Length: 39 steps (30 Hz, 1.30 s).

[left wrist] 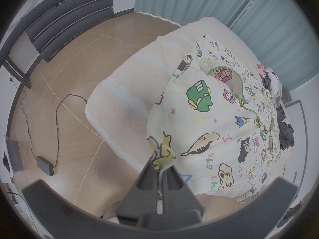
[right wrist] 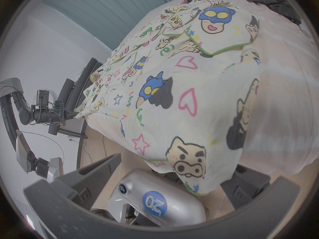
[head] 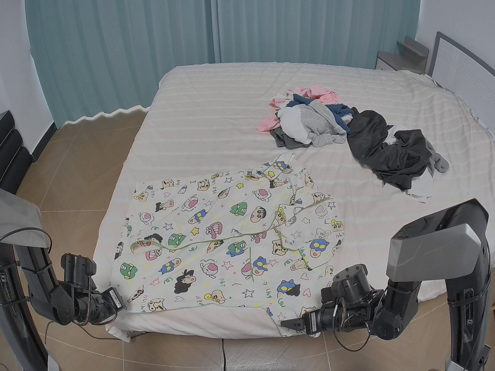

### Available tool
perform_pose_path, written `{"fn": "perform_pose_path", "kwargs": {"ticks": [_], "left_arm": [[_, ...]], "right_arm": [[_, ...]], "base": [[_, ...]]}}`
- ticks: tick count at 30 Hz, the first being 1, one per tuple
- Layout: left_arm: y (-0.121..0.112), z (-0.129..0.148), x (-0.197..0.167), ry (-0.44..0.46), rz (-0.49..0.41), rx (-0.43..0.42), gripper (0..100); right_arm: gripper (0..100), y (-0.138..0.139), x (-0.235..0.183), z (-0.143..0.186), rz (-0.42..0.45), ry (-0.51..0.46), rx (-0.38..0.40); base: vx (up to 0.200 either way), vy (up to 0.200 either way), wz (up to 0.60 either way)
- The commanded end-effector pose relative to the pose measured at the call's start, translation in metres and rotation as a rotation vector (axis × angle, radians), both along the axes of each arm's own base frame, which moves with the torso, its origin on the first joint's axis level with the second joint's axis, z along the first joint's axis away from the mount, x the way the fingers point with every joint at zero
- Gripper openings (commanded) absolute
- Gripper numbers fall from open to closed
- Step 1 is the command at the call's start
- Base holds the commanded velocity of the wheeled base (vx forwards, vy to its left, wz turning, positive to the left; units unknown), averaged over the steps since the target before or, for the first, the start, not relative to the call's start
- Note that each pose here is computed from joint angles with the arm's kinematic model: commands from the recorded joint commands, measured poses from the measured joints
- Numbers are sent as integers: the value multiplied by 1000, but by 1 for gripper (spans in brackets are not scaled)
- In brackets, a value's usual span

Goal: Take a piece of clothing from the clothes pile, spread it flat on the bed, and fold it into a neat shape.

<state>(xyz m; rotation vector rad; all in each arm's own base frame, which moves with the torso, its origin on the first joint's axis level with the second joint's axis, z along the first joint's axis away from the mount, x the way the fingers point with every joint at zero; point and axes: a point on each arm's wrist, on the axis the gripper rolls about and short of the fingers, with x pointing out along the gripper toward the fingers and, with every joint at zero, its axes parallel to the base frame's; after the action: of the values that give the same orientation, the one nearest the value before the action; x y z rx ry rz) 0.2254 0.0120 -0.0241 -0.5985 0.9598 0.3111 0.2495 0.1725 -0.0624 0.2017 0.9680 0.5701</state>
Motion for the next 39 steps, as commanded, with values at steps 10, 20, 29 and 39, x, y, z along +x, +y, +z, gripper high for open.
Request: {"fn": "perform_pose_path", "kwargs": {"ticks": [10, 20, 29, 39], "left_arm": [[0, -3, -1, 16, 0, 1, 0], [0, -4, -10, 45, -4, 6, 0], [0, -6, -18, 72, -43, 27, 0], [-1, -7, -39, 143, -151, 80, 0]], "right_arm": [[0, 5, 7, -7, -66, -11, -8], [0, -6, -7, 3, -85, 4, -33], [0, -18, -22, 14, -81, 36, -35], [0, -26, -44, 24, -50, 99, -12]], "base": [[0, 0, 0], [0, 0, 0], [0, 0, 0], [0, 0, 0]]}}
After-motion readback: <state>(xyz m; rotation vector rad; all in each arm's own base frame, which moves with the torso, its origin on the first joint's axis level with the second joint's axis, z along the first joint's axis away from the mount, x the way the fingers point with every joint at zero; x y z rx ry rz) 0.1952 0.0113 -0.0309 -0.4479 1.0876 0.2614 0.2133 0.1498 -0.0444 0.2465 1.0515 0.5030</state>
